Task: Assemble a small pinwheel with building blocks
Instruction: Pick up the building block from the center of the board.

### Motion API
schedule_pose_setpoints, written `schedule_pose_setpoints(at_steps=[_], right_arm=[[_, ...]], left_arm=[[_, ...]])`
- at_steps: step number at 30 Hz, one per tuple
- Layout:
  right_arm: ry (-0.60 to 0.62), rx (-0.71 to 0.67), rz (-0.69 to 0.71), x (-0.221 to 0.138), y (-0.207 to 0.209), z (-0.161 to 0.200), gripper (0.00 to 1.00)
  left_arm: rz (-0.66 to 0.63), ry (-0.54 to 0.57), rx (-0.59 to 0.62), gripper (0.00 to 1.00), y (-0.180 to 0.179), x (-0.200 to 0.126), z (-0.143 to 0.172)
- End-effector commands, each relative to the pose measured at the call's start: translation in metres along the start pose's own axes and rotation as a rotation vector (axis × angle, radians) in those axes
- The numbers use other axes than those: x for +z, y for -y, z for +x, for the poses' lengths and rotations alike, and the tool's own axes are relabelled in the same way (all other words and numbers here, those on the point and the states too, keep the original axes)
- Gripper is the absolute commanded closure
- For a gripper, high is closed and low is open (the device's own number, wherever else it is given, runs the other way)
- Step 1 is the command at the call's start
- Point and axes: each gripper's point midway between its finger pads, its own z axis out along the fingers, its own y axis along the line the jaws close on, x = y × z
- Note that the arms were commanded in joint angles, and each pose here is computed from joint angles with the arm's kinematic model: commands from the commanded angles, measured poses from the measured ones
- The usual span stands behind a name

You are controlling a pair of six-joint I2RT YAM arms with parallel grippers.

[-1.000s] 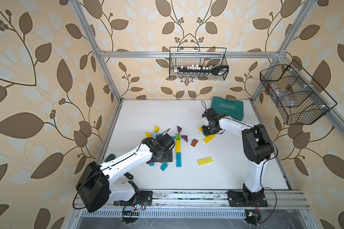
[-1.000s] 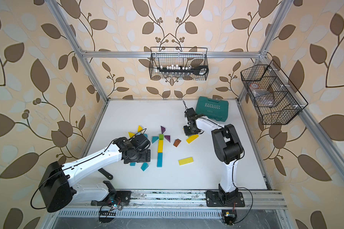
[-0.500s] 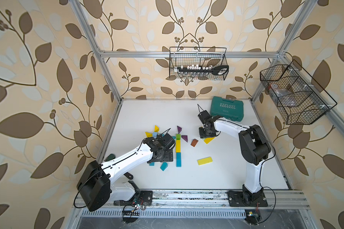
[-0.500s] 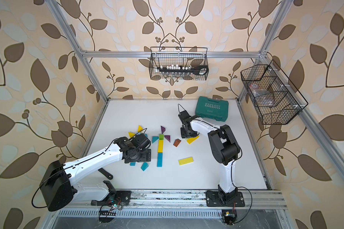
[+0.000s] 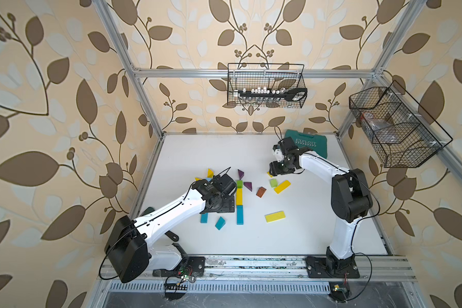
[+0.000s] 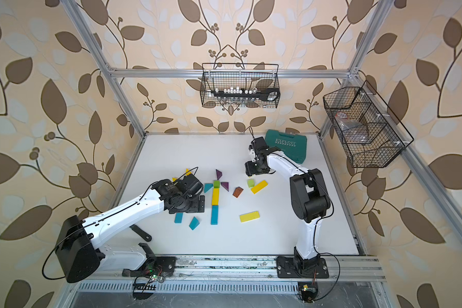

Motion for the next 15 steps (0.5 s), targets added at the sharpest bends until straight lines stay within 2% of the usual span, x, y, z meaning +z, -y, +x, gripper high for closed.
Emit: schedule_pose_setpoints(at_steps=[1, 15], right_arm=[[-0.039, -0.122, -0.076, 0.016, -0.01, -0.001, 0.32], [-0.078, -0.165, -0.14, 0.046, -0.011, -0.01, 0.31]], left_arm=[[-0.01, 0.016, 0.02, 0.01, 0.001, -0.009, -0.012], [-0.013, 0.006, 0.055, 0.01, 0.019, -0.005, -0.03]])
